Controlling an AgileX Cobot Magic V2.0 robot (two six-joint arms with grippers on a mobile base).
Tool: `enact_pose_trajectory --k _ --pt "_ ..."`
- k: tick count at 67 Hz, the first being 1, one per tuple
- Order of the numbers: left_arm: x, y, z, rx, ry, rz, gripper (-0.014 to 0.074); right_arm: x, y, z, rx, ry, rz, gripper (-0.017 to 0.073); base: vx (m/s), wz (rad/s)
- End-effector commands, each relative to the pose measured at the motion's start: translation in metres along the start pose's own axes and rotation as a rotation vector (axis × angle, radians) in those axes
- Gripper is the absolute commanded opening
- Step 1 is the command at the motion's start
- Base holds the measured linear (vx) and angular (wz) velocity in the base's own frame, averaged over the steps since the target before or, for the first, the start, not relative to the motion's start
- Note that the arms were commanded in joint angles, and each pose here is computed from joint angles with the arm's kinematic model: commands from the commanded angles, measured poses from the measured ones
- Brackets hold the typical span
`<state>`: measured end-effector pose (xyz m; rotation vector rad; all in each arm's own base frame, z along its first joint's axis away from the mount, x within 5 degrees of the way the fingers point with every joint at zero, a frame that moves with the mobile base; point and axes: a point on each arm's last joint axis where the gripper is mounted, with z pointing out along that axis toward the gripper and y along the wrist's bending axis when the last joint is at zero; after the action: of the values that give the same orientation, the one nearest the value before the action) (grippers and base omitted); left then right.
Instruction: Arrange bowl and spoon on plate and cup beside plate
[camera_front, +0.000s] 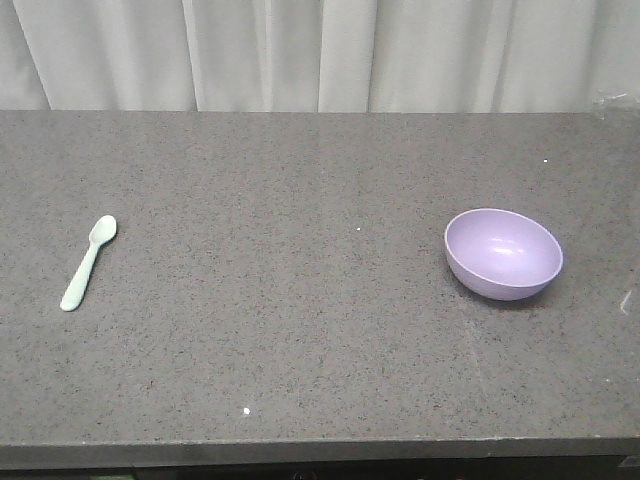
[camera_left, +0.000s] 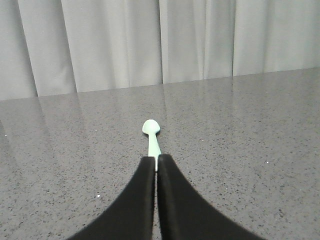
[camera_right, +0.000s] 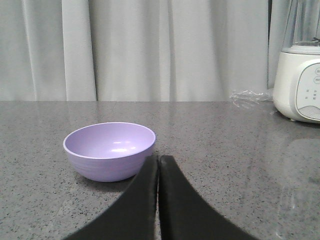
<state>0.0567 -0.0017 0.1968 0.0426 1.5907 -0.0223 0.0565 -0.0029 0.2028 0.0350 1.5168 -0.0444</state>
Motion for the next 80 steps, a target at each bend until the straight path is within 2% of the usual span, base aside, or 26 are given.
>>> enact_pose_trajectory --k 1,80 --pt "-0.0095 -0.0013 -0.0011 0.016 -0.086 -0.012 -0.0006 -0.0062 -0.0005 -0.0008 0.008 -0.081 -0.008 -0.0006 0.00 0.00" --pt "-0.0095 -0.0013 -0.0011 0.016 -0.086 -0.012 -0.0006 -0.0062 -0.0005 -0.0008 0.008 -0.081 -0.008 -0.0006 0.00 0.00"
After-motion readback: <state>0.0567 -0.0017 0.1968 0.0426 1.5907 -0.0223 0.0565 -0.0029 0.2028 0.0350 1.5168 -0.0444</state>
